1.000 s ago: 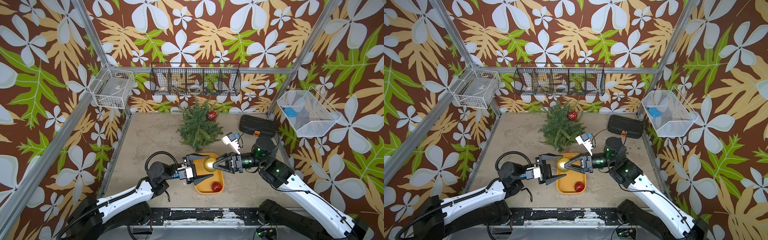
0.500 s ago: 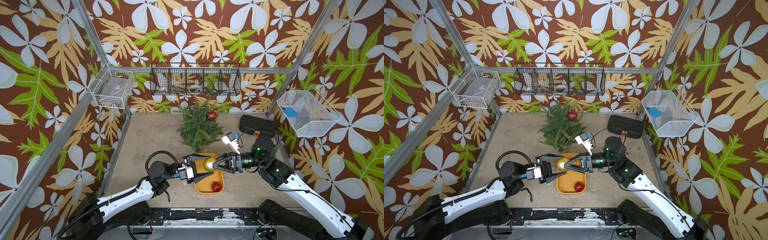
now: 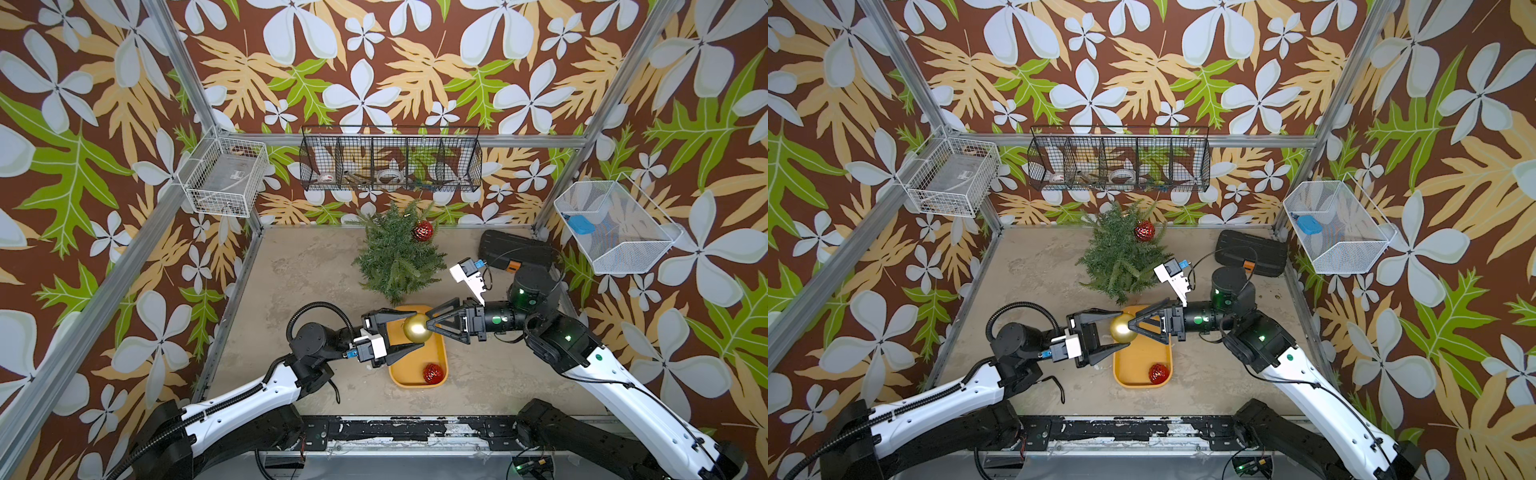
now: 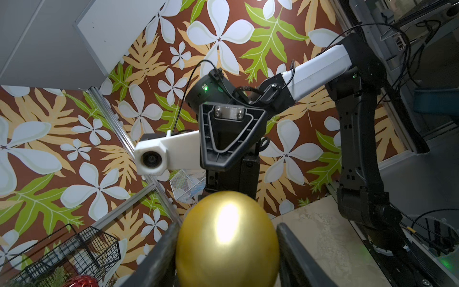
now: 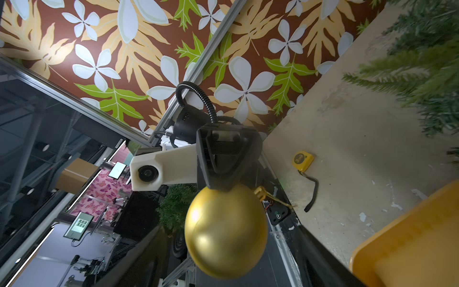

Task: Decorate the small christmas tree with ornaments
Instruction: Pick up an ornament from the container, then hang an ornament on the christmas tree.

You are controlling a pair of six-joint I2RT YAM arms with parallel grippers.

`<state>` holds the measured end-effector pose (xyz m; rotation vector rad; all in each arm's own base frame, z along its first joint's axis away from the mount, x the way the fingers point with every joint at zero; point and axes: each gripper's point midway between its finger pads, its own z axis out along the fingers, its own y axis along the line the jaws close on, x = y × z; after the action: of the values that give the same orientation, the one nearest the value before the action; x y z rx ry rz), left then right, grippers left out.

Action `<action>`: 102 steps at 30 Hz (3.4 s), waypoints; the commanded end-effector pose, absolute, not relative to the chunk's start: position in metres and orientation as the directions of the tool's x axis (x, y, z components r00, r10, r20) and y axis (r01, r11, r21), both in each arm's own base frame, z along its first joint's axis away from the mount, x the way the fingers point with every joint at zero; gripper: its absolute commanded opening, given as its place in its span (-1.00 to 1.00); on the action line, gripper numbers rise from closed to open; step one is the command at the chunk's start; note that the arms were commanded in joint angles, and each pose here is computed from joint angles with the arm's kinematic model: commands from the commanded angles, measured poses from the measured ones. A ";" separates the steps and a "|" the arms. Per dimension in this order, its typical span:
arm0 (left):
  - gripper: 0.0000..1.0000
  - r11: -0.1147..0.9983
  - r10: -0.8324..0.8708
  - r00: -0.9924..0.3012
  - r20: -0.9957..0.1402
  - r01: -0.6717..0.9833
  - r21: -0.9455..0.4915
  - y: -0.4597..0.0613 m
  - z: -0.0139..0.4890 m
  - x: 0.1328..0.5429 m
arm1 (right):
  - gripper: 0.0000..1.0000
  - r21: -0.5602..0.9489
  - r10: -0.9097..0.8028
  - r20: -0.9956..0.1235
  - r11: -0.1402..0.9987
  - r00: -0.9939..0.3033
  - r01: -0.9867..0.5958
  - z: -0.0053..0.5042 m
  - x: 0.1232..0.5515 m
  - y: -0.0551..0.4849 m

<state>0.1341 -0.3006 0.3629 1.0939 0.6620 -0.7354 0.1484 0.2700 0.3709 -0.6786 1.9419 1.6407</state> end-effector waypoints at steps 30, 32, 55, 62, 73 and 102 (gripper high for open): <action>0.08 0.432 0.263 0.455 -0.851 0.733 0.525 -0.273 0.310 0.190 | 0.52 0.565 -0.122 -0.686 0.532 -0.718 -0.631 0.309 0.190 0.324; 0.08 0.430 0.261 0.457 -0.850 0.733 0.527 -0.273 0.311 0.189 | 0.51 0.565 -0.129 -0.681 0.534 -0.721 -0.629 0.306 0.191 0.325; 0.54 0.431 0.199 0.489 -0.850 0.735 0.523 -0.268 0.322 0.177 | 0.20 0.531 -0.120 -0.709 0.557 -0.695 -0.638 0.306 0.192 0.315; 0.63 0.466 0.133 0.511 -0.849 0.724 0.508 -0.259 0.330 0.169 | 0.19 0.486 -0.116 -0.738 0.592 -0.664 -0.644 0.308 0.193 0.302; 0.65 0.553 -0.078 0.445 -0.892 0.764 0.332 -0.234 0.367 0.156 | 0.18 0.322 -0.147 -0.854 0.603 -0.499 -0.730 0.339 0.187 0.273; 0.67 0.434 -0.191 0.197 -0.962 0.896 0.097 -0.203 0.456 0.211 | -0.02 -0.257 -0.134 -0.965 0.665 0.226 -0.701 0.449 0.180 0.209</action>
<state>0.2279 -0.2014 0.4386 0.7347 1.1916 -0.7303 0.1719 0.2140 0.4344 -0.8239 1.3724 0.5346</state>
